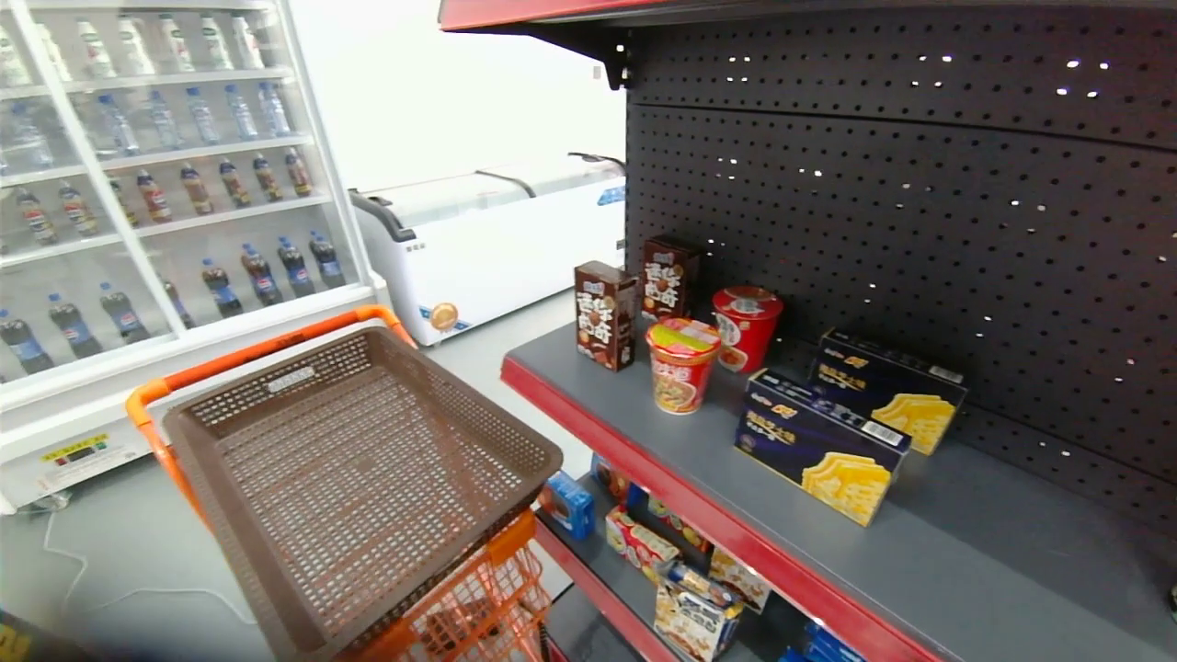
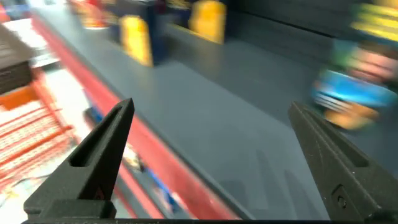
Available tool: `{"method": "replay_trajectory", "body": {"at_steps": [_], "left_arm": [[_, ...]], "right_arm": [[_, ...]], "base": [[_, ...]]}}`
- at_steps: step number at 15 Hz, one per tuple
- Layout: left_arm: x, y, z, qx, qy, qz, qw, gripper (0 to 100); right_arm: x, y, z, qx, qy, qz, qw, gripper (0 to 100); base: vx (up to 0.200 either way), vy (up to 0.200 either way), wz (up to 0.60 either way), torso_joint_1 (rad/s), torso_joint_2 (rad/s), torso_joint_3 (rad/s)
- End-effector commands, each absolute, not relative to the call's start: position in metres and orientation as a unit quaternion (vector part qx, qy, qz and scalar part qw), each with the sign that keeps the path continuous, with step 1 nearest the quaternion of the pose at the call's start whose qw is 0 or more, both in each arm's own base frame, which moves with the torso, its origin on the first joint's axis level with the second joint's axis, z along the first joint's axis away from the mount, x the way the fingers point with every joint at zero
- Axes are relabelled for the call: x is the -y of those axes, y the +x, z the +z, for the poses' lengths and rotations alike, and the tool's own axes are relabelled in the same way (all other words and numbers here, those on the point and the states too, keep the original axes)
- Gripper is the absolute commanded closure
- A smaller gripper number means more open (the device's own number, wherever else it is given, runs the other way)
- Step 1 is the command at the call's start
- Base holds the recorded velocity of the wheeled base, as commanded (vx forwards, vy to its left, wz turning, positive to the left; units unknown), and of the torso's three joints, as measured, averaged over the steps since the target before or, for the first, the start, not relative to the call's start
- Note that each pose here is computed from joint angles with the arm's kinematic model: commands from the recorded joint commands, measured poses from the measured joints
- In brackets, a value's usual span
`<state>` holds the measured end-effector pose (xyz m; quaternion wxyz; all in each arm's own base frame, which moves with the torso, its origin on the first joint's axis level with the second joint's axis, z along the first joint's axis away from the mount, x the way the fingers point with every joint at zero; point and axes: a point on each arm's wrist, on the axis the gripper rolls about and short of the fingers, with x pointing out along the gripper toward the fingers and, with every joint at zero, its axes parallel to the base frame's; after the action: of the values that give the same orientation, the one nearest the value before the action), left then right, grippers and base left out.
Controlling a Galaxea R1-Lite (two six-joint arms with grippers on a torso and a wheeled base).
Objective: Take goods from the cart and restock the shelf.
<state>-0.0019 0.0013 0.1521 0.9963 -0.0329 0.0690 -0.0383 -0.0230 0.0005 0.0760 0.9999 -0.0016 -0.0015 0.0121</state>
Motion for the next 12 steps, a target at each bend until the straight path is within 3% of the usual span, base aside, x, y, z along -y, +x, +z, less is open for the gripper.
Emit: {"method": "replay_trajectory", "body": {"at_steps": [1, 12], "left_arm": [[-0.0028, -0.0136, 0.1505, -0.034, -0.037, -0.041, 0.998, 100], [-0.0031, -0.0159, 0.1563, -0.021, -0.037, -0.041, 0.998, 100]], "right_arm": [[-0.0006, -0.0229, 0.0761, 0.002, -0.002, 0.012, 1.000, 0], [-0.0006, -0.0229, 0.0761, 0.002, -0.002, 0.012, 1.000, 0]], "base": [[0.000, 0.000, -0.60, 0.007, 0.00, 0.002], [0.000, 0.000, -0.60, 0.002, 0.00, 0.002]]}}
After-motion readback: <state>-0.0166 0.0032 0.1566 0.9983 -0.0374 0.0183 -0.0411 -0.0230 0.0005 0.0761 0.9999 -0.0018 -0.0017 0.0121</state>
